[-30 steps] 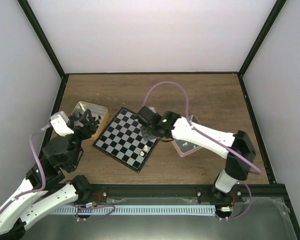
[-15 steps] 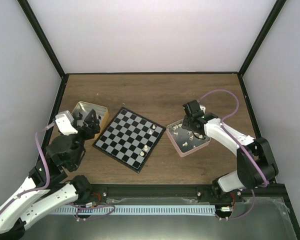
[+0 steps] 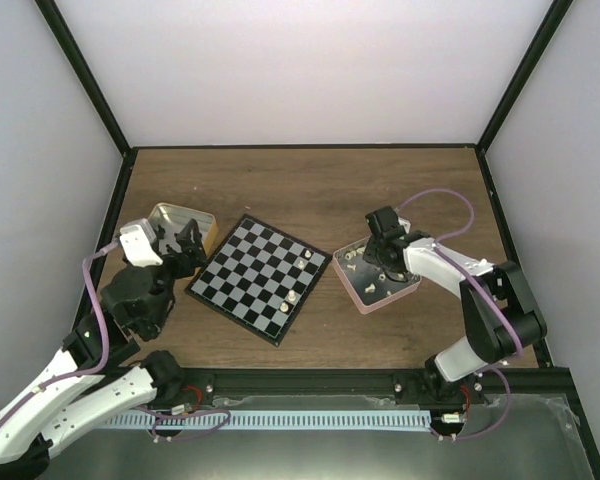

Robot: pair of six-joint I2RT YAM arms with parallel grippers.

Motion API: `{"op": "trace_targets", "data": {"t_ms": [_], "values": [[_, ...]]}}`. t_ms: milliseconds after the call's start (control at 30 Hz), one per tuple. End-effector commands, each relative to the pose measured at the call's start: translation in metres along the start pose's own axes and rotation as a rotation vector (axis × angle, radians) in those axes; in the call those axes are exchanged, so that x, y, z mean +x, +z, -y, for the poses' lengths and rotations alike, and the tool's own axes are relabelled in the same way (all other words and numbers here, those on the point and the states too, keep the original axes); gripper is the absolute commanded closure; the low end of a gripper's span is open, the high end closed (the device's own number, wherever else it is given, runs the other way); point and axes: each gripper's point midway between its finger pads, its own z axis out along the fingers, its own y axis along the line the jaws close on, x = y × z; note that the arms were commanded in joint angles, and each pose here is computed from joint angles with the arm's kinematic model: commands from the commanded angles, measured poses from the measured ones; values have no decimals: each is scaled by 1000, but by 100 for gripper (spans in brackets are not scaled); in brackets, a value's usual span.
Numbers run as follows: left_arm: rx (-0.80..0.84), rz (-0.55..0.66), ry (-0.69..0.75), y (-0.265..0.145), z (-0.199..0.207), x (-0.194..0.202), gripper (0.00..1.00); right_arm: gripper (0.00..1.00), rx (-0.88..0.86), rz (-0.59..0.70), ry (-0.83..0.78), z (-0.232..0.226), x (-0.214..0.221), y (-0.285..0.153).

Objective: Set up the chess pieces on the board
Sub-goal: Pick up the chess piece from the storage box.

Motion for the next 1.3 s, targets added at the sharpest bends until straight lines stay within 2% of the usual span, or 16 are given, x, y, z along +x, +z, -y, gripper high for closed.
{"op": "trace_targets", "data": {"t_ms": [0, 400, 600, 733, 1033, 1200, 1267], "values": [[2, 13, -2, 0, 1, -3, 4, 69, 11, -1, 34, 4, 2, 10], [3, 11, 0, 1, 2, -3, 4, 70, 64, -36, 26, 12, 13, 26], [4, 7, 3, 2, 3, -2, 4, 80, 70, -60, 27, 15, 21, 29], [3, 5, 7, 3, 3, -1, 4, 74, 45, -75, 14, 12, 24, 25], [7, -1, 11, 4, 6, 1, 4, 74, 67, -101, -14, 17, 35, 26], [6, -2, 11, 5, 6, 1, 4, 88, 69, -101, -24, 14, 38, 26], [5, -5, 17, 5, 6, 2, 4, 90, 67, -91, -31, 12, 36, 23]]}}
